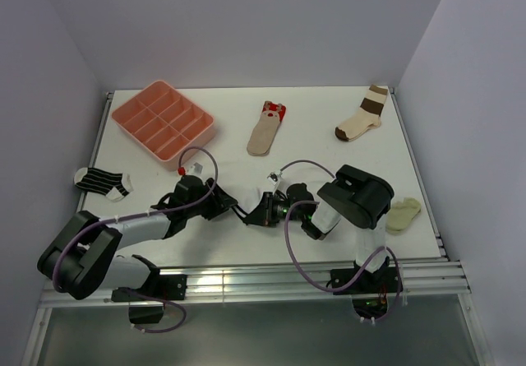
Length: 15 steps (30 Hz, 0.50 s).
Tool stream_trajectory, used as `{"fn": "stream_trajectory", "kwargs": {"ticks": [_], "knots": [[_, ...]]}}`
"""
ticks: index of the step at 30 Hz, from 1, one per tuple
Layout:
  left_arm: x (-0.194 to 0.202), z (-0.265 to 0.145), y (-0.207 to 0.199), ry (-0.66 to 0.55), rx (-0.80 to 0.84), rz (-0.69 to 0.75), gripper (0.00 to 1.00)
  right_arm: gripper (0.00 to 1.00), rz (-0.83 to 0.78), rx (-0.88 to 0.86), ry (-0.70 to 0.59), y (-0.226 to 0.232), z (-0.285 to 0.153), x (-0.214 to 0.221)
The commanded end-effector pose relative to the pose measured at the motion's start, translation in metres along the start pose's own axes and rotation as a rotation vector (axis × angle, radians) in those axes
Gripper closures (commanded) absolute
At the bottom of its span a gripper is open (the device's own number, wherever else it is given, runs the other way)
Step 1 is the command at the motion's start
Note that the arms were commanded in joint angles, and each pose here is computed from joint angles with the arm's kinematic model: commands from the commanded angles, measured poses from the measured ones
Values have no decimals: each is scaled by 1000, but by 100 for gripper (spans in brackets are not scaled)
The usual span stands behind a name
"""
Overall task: Roll the socks
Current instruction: Roll the sock at the center of the board.
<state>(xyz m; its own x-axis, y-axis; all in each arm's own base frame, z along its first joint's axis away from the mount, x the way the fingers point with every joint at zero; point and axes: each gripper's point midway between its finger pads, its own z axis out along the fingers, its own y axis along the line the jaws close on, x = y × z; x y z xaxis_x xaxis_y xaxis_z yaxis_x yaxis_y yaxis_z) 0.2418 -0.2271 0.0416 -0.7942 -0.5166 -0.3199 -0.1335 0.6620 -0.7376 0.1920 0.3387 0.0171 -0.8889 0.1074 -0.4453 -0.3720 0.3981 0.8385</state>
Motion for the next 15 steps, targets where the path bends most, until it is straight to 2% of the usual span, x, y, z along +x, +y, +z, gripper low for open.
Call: {"fn": "stream_trajectory", "kwargs": {"ticks": [1,9,15], "knots": [[3,2,-2,5,26,39,48,100,84,144,105,-39,-8,33],[11,-6,8,4,41,16,43,100,110,137,97,-40,-7,33],[20,-1,13,35,33,0,43,100,127,145,94,-41,-7,33]]}}
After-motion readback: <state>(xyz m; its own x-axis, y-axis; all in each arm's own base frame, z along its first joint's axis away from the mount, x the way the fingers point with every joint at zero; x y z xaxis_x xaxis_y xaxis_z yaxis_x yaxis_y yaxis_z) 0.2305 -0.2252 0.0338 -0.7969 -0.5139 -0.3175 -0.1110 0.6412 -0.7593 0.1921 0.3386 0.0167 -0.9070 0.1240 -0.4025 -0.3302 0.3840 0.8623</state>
